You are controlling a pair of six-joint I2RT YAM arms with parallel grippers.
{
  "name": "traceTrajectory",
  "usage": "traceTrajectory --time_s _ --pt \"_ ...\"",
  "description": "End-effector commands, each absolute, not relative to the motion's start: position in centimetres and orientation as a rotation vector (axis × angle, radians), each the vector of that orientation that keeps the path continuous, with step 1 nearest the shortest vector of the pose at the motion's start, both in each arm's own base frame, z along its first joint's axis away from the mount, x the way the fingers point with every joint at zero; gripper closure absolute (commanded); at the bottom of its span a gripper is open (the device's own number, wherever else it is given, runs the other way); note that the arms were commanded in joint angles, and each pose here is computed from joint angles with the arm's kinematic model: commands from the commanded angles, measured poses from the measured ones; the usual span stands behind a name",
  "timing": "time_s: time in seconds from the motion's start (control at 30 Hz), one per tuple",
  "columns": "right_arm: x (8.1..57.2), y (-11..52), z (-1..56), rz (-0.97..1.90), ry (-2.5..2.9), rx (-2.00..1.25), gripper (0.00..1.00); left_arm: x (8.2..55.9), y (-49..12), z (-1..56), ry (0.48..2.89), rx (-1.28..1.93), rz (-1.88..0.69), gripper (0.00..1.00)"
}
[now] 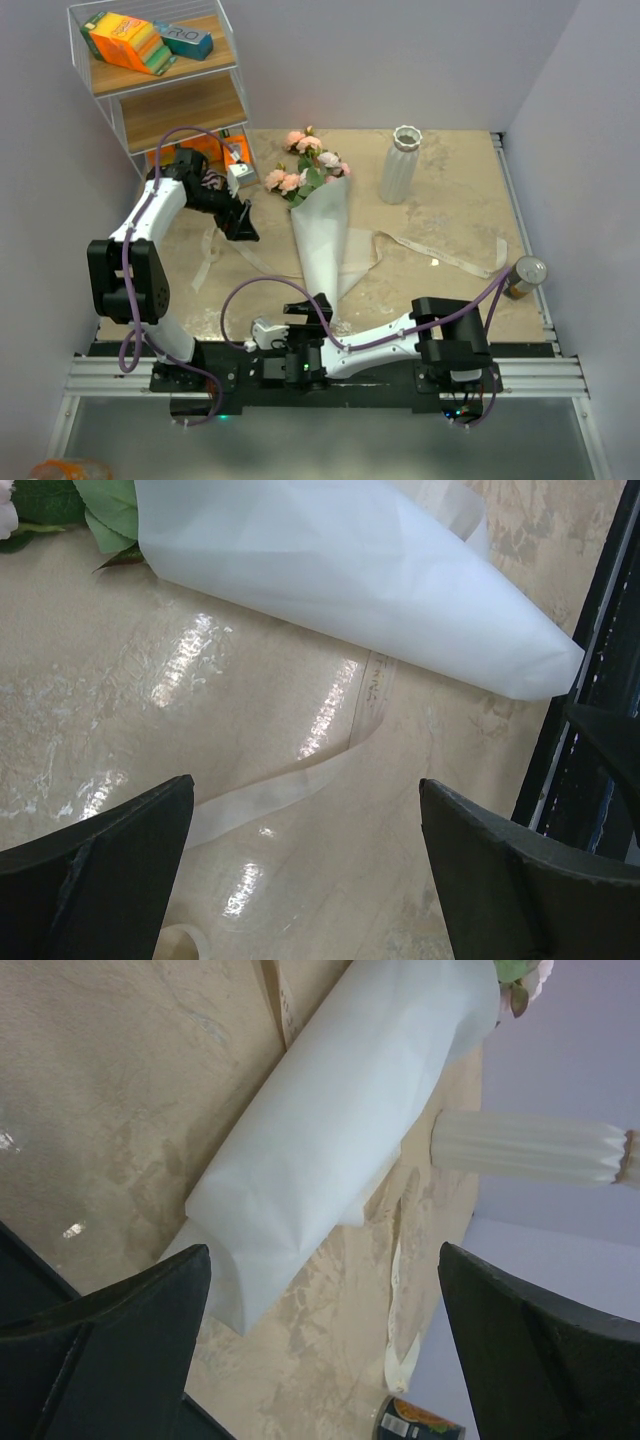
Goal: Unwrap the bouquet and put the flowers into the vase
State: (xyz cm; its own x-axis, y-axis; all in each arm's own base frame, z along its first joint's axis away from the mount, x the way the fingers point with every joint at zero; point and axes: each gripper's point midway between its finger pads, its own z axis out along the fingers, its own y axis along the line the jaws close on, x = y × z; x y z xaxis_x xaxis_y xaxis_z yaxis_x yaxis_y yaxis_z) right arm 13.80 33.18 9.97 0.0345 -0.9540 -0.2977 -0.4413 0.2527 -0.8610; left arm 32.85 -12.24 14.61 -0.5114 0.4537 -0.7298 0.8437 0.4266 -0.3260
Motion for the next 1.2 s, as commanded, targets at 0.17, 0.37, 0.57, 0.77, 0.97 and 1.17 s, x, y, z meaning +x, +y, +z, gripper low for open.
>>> traceTrajectory --time_s 0.17,0.37,0.57,0.77,0.97,1.17 --pt "13.9 32.7 10.7 -0.676 1.592 -1.275 0.01 33.1 -12.3 16.8 2.058 1.116 -0.913 0.01" --pt "14.1 33.1 10.0 -0.693 1.578 -1.283 0.01 33.3 -12.1 16.8 2.062 1.115 -0.904 0.01" --pt "15.5 32.5 8.8 -0.781 1.558 -1.264 0.01 33.3 -12.2 16.6 2.066 1.116 -0.909 0.01" --pt "16.8 32.7 9.6 -0.812 1.544 -1.201 0.02 33.5 -12.2 16.5 2.063 1.115 -0.911 0.01" --pt "17.5 33.1 10.8 -0.802 1.534 -1.159 0.09 33.4 -12.1 16.7 2.060 1.116 -0.902 0.01" --pt "17.7 33.5 11.4 -0.772 1.531 -1.122 0.23 33.3 -12.2 16.7 2.056 1.115 -0.908 0.01"
